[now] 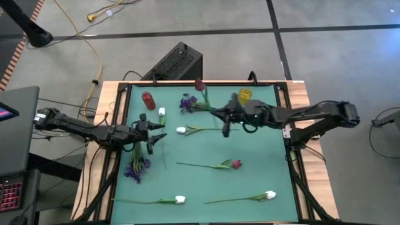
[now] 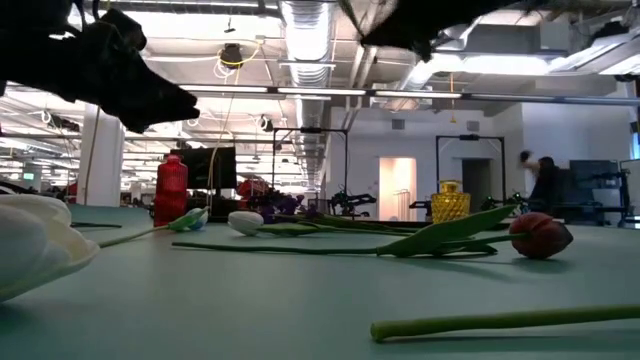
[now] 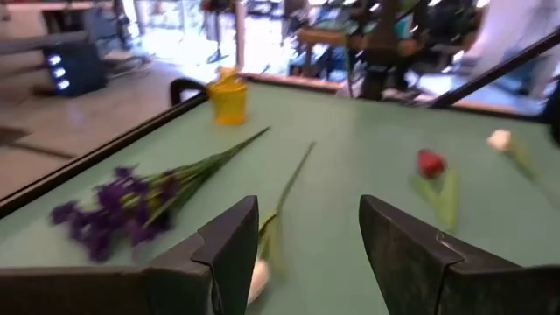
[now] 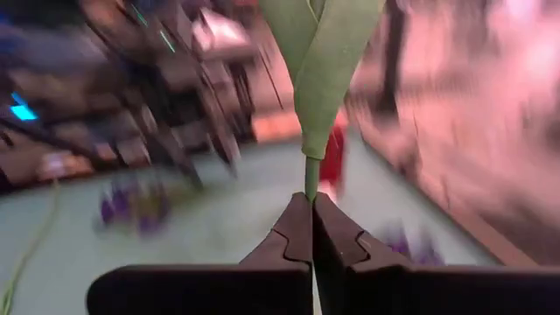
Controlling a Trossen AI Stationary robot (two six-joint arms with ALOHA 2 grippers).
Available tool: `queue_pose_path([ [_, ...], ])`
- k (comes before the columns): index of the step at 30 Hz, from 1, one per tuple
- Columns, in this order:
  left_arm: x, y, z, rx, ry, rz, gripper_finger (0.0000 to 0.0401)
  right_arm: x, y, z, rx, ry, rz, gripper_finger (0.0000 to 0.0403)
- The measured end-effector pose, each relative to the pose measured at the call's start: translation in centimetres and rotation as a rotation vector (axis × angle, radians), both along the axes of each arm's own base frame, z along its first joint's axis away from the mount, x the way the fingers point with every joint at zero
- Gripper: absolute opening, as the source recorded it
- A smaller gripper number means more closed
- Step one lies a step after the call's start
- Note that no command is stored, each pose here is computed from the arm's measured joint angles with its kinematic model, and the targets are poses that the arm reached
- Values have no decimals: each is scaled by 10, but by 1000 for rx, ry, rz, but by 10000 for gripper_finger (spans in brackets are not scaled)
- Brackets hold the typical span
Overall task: Sort flowers into vase by color
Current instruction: Put the right red tulip into the red vase
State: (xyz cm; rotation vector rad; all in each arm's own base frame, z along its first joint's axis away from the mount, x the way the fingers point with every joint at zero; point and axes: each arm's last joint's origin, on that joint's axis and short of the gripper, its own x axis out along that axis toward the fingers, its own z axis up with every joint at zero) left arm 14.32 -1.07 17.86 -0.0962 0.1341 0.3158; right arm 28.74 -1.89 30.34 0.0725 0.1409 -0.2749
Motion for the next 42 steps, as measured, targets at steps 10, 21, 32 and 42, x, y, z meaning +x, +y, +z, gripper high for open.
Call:
queue_pose_path([
  [10, -18, 4, 4, -158, 213, 124, 187, 86, -46, -10, -271, -484, 128, 21],
  [21, -20, 5, 0, -172, 251, 141, 187, 201, -115, -19, -286, -549, 193, 21],
  [32, -23, 5, -4, -229, 286, 137, 187, 261, -151, -48, -277, -631, 174, 21],
  [42, -22, 4, -4, -255, 284, 123, 187, 268, -163, -56, -282, -585, 147, 21],
])
